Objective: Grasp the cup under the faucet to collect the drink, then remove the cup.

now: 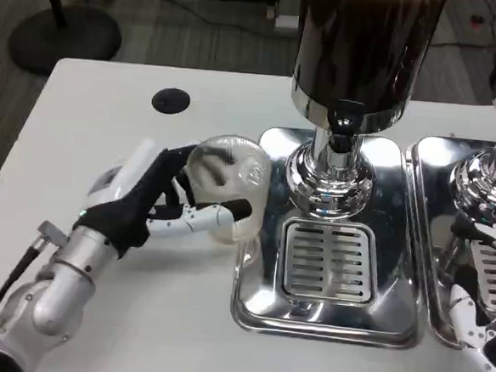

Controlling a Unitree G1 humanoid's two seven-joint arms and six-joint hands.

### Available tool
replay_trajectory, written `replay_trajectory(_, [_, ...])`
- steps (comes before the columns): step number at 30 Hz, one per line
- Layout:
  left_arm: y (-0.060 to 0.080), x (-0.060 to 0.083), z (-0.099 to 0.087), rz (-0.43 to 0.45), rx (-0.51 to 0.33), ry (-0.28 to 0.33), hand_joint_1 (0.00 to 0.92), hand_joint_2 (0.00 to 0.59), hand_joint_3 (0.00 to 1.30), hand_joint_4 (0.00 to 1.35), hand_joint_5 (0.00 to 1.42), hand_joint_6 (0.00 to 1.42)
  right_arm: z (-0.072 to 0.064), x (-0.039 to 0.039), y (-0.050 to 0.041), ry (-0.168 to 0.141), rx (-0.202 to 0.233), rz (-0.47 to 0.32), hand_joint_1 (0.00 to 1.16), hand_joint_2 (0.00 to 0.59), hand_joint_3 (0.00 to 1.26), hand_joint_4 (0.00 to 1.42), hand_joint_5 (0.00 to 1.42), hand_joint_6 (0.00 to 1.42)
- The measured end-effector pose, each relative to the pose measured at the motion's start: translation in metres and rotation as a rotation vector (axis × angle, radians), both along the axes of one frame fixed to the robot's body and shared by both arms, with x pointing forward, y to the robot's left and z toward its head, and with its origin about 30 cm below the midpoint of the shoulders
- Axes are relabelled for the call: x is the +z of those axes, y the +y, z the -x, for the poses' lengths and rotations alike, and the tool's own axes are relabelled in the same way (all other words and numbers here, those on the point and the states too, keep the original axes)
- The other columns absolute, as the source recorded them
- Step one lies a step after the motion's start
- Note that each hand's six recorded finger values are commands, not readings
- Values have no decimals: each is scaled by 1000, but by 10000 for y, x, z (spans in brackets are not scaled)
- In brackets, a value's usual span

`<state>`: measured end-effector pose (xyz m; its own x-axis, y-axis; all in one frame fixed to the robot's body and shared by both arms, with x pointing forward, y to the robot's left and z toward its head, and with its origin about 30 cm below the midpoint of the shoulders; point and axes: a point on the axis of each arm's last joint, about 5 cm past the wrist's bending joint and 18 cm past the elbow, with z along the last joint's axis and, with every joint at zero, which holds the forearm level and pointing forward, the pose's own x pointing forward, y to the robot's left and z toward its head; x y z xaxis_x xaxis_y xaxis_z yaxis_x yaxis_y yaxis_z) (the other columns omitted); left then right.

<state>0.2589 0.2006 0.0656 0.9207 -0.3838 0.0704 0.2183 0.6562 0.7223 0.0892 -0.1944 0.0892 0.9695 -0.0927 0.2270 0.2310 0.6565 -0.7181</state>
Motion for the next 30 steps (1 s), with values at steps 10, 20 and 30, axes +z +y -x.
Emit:
replay_trajectory(10, [-322, 31, -98, -5, -140, 29, 270, 203, 404, 518, 755, 1007, 52, 31, 37, -10, -11, -11, 445, 507, 361, 247, 210, 305])
replay_trajectory(20, [-496, 22, -130, -41, -234, 84, 249, 194, 358, 462, 663, 844, 70, 46, 66, -25, -25, -15, 445, 507, 361, 247, 210, 304])
replay_trajectory(30, [-510, 91, -189, -95, -289, 86, 116, 93, 199, 200, 360, 453, 67, 31, 81, -27, -33, -25, 445, 507, 361, 247, 211, 304])
